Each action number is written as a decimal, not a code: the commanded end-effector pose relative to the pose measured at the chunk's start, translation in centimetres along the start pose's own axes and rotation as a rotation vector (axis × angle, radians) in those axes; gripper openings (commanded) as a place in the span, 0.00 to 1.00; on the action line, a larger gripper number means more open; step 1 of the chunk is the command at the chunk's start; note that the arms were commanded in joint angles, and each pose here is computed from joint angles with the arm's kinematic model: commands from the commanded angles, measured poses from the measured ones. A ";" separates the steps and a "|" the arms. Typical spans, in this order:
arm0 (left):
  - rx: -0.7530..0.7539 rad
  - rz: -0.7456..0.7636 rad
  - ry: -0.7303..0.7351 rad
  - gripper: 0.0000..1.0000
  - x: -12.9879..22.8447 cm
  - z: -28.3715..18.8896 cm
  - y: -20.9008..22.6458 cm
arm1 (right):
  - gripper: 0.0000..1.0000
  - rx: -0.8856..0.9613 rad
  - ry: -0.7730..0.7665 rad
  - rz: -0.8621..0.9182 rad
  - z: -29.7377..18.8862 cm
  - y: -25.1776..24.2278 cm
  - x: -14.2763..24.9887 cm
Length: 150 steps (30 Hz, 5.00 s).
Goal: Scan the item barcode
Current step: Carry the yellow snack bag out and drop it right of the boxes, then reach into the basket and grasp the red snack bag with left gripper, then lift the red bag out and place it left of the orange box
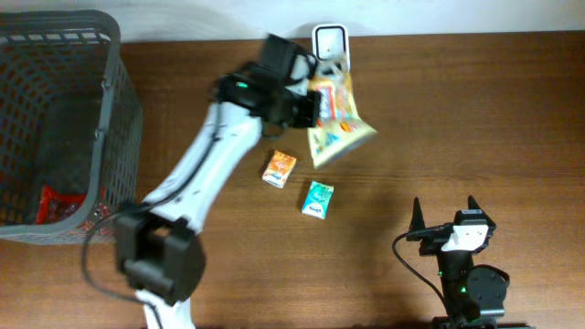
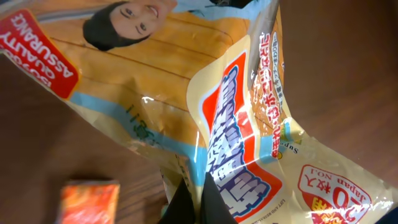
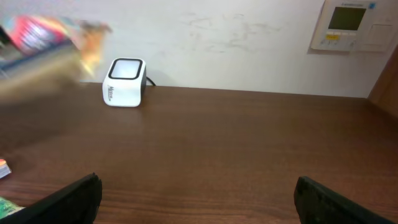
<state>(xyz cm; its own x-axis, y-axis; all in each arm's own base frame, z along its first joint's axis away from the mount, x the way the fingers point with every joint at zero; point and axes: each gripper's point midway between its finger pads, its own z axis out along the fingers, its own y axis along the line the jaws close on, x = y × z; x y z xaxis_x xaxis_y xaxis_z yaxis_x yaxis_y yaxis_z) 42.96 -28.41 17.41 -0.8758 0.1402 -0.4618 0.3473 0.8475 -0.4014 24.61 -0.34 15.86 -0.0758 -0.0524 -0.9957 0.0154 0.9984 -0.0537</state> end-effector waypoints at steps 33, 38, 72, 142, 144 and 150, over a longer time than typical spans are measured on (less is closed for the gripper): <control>-0.435 -0.041 -0.319 0.99 -6.5 -29.1 9.1 | 0.98 0.018 0.007 0.009 0.0 -0.4 0.4; -0.551 -0.261 -0.307 0.99 -3.7 -33.6 17.6 | 0.98 0.018 0.007 0.009 0.0 -0.4 0.4; -1.077 -1.244 0.001 0.99 20.1 -26.1 45.4 | 0.98 0.018 0.007 0.009 0.0 -0.4 0.4; -0.083 -0.190 -0.210 0.01 -2.2 -16.5 4.7 | 0.98 0.018 0.007 0.009 0.0 -0.4 0.4; -0.156 -0.183 -0.123 0.01 -1.0 -12.8 5.2 | 0.98 0.018 0.007 0.009 0.0 -0.4 0.4; -0.364 -0.165 0.067 0.07 2.6 -6.6 7.9 | 0.98 0.018 0.007 0.009 0.0 -0.4 0.4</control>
<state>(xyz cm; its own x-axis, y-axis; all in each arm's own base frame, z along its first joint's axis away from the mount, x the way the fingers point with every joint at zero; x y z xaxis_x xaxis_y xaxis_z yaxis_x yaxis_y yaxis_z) 41.15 -19.34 20.38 -0.9262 -0.0291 -0.3760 0.0901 0.9511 -0.2956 24.61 -0.35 15.86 -0.0758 -0.0524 -0.9957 0.0158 0.9984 -0.0537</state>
